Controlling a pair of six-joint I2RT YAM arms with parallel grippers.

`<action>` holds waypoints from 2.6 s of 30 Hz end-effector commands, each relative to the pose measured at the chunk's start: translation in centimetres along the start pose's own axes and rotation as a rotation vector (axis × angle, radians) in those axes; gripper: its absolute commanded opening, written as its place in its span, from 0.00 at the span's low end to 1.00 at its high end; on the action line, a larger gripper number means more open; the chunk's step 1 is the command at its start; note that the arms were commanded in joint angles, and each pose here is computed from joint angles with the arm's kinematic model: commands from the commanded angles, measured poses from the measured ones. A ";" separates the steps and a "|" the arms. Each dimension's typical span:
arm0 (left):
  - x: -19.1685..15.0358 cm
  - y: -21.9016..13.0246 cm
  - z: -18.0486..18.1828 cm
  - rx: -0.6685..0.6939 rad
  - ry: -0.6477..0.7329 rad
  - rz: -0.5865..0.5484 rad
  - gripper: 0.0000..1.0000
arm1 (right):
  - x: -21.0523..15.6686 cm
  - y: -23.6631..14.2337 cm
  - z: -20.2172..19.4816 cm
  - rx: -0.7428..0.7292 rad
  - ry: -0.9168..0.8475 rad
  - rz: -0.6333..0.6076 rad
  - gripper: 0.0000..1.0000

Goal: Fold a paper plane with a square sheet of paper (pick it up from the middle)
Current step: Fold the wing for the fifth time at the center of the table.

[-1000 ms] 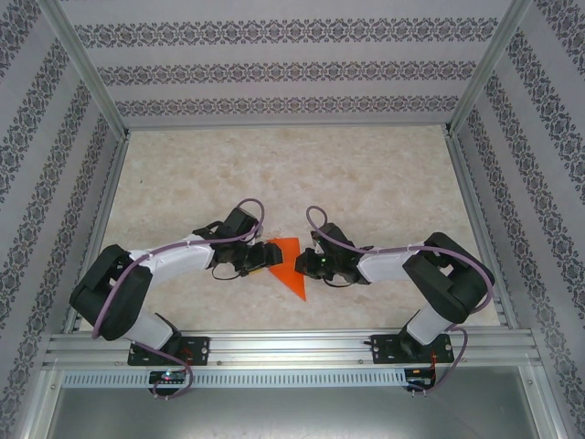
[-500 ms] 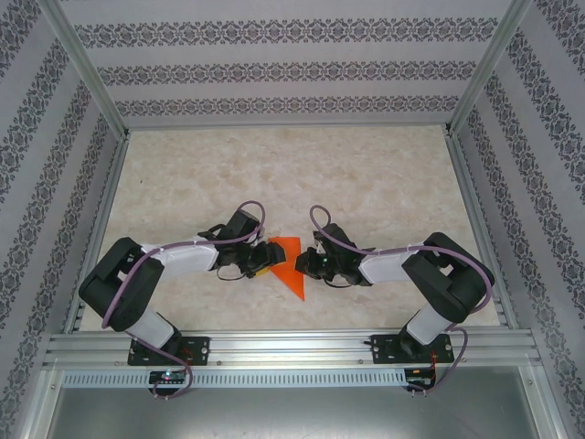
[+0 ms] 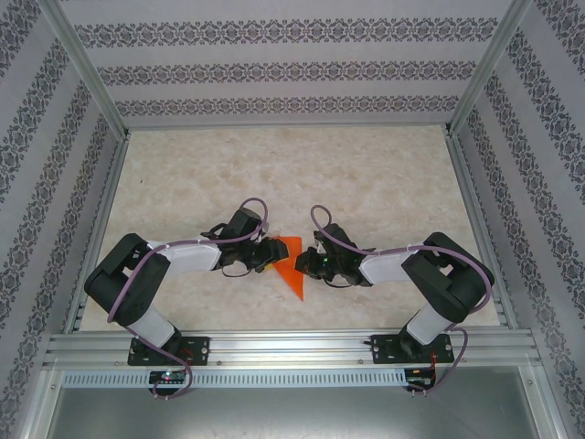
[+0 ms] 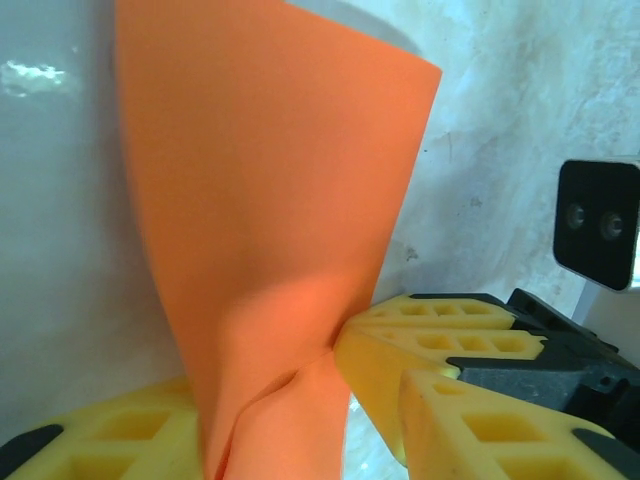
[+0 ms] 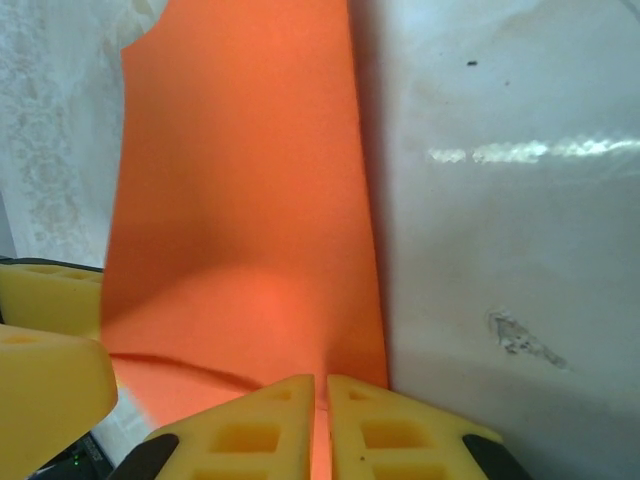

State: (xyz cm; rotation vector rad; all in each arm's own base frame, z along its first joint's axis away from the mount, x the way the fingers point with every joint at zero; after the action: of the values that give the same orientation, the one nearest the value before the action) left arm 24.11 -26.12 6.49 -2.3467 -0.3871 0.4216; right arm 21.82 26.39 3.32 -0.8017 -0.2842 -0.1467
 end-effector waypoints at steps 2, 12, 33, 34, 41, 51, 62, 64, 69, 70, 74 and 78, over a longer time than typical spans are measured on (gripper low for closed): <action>-0.3 0.4 -0.8 -0.048 0.021 0.011 0.45 | -1.5 1.1 -3.9 -0.148 0.031 0.026 0.14; 0.0 1.3 -0.7 -0.025 0.049 0.023 0.25 | -0.4 0.6 -2.8 -0.128 -0.008 -0.012 0.18; 1.6 -1.8 -0.8 0.071 0.027 -0.162 0.01 | 1.2 -5.5 4.5 -0.286 -0.614 -0.272 0.43; 1.6 -1.8 -0.9 0.070 0.025 -0.162 0.01 | 0.9 -5.2 4.9 -0.305 -0.679 -0.286 0.44; 1.7 -2.0 -1.0 0.083 0.004 -0.165 0.01 | -1.3 -3.1 7.3 -0.392 -1.015 -0.313 0.45; 1.7 -1.9 -1.3 0.083 0.002 -0.152 0.02 | -2.4 0.7 8.0 -0.586 -1.210 -0.274 0.43; 1.9 -2.0 -1.3 0.093 0.004 -0.159 0.02 | -2.9 0.8 6.5 -0.660 -1.200 -0.271 0.39; 1.8 -2.0 -1.3 0.095 0.004 -0.156 0.02 | -2.9 0.9 6.3 -0.665 -1.201 -0.267 0.38; 1.7 -2.0 -1.1 0.108 0.006 -0.148 0.02 | -2.9 1.2 6.4 -0.673 -1.222 -0.260 0.35; 1.8 -2.0 -1.1 0.108 0.006 -0.148 0.02 | -2.8 1.3 6.4 -0.677 -1.226 -0.260 0.34; 1.7 -2.1 -1.1 0.113 0.007 -0.148 0.02 | -2.7 1.1 6.2 -0.697 -1.232 -0.263 0.31; 1.7 -1.9 -0.9 0.115 -0.001 -0.143 0.02 | -2.8 0.9 5.9 -0.699 -1.236 -0.265 0.30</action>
State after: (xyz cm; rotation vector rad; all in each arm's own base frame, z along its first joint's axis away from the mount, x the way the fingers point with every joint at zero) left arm 25.51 -24.53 7.75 -2.1979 -0.5148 0.3715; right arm 18.32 31.35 5.43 -1.4697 -1.5456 0.0500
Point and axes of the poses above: each hand's point on the last joint's axis, 136 mm out from that joint toward the fingers, its own y axis out along the fingers, its own z axis along the line the jaws close on, x = y × z, the point moved 3 cm from there along -y, back along the fingers, and after that the axes turned 14 degrees about -y, right-handed, at the moved point
